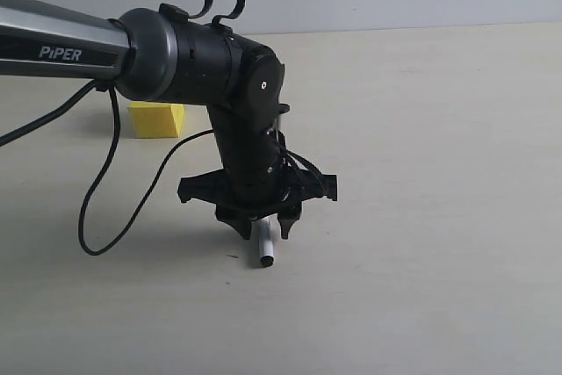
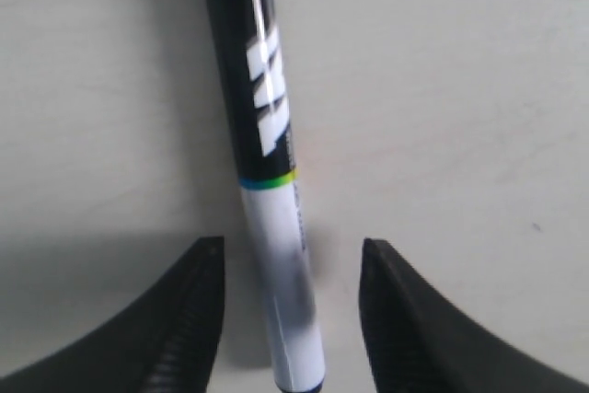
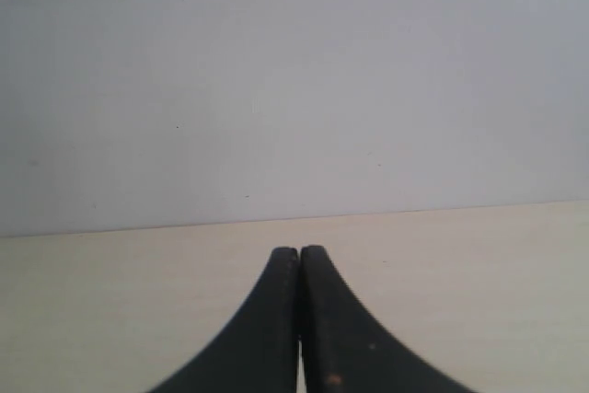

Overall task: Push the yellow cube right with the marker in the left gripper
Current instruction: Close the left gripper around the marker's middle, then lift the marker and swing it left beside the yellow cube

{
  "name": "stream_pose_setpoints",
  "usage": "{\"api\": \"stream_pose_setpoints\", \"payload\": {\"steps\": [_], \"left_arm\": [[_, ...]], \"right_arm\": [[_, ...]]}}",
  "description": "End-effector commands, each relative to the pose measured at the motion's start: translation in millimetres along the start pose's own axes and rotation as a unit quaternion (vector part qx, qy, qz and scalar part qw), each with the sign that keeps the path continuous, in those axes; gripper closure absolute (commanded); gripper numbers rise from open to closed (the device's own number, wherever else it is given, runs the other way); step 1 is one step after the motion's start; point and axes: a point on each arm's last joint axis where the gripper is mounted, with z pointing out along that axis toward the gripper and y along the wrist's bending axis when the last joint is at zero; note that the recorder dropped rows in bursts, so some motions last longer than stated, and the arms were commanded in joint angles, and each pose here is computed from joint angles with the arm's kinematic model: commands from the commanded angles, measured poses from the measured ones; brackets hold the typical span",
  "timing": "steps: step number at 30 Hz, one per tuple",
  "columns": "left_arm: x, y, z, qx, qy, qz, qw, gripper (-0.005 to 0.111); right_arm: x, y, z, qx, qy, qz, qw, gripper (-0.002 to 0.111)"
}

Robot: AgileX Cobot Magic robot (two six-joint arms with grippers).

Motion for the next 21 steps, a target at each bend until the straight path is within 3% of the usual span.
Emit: {"api": "stream_pose_setpoints", "payload": {"steps": [1, 5, 11, 21], "left_arm": [[0, -0.4, -2, 0.003, -0.006, 0.004, 1.0, 0.071], [-1, -0.5, -2, 0.003, -0.007, 0.007, 1.0, 0.091], [-1, -0.5, -2, 0.003, -0.007, 0.018, 1.0, 0.107], [-3, -3.9, -15, 0.02, -0.03, 0.056, 0.998, 0.107]], "right_arm": [[1, 0, 0, 0.002, -0.002, -0.003, 1.0, 0.108], [1, 0, 0, 0.002, -0.002, -0.003, 1.0, 0.108], [1, 0, 0, 0.002, -0.002, -0.003, 1.0, 0.108], [1, 0, 0, 0.002, -0.002, -0.002, 1.0, 0.108]]}}
